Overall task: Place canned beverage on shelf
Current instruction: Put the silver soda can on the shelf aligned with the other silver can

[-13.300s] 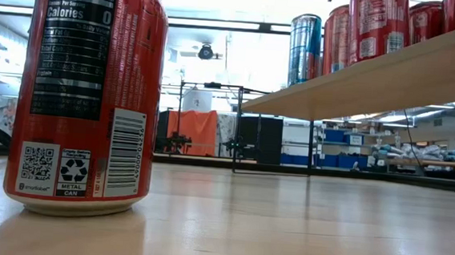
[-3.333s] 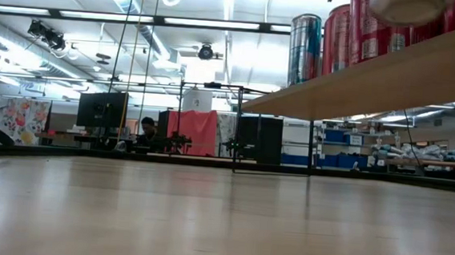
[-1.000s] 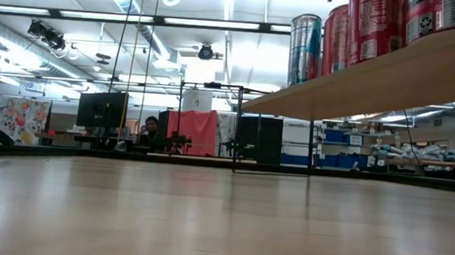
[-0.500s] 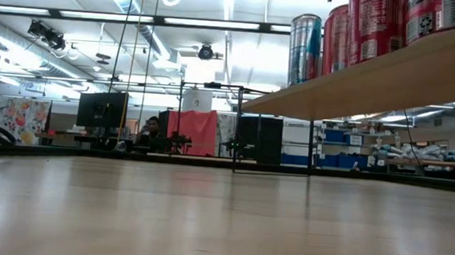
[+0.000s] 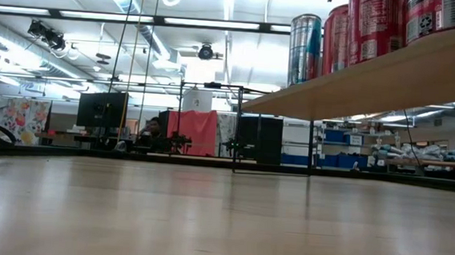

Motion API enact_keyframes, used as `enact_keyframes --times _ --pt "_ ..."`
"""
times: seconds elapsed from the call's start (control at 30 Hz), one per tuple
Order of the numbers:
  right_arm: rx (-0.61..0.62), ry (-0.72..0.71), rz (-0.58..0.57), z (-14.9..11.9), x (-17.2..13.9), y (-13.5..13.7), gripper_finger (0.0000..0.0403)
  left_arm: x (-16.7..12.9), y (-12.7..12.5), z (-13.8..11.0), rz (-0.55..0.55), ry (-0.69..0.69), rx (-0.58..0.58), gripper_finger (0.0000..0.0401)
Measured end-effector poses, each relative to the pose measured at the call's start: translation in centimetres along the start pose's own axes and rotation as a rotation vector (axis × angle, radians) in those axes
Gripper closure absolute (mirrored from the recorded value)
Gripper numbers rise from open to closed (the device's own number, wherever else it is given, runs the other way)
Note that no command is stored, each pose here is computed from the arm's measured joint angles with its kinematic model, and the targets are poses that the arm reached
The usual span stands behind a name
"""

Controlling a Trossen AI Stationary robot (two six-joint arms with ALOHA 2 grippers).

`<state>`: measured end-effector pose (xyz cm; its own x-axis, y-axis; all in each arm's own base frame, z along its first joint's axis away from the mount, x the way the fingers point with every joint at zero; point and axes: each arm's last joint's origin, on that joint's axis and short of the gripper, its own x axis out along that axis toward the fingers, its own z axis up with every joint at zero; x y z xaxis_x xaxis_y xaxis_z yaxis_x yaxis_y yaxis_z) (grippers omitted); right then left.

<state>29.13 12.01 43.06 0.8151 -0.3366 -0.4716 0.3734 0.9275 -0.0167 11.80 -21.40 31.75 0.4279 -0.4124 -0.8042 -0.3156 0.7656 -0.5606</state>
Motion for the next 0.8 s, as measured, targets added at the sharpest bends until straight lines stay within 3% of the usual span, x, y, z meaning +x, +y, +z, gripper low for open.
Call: enact_keyframes --times 0.17,0.47,0.63,0.8 --pt "0.044 -0.034 0.090 1.2 1.0 -0.3 0.0029 0.2 0.2 1.3 0.011 -0.026 -0.048 0.0078" --pt "0.029 -0.121 0.068 2.6 0.7 -1.5 0.0029 0.3 0.1 1.9 -0.021 0.133 -0.108 0.0084" --pt "0.025 -0.095 0.057 2.3 1.0 -1.5 0.0029 0.2 0.2 1.1 0.001 0.110 -0.058 0.0104" --pt "0.025 -0.093 0.054 2.2 1.2 -1.4 0.0029 1.8 0.2 -0.2 0.095 0.103 0.086 0.0114"
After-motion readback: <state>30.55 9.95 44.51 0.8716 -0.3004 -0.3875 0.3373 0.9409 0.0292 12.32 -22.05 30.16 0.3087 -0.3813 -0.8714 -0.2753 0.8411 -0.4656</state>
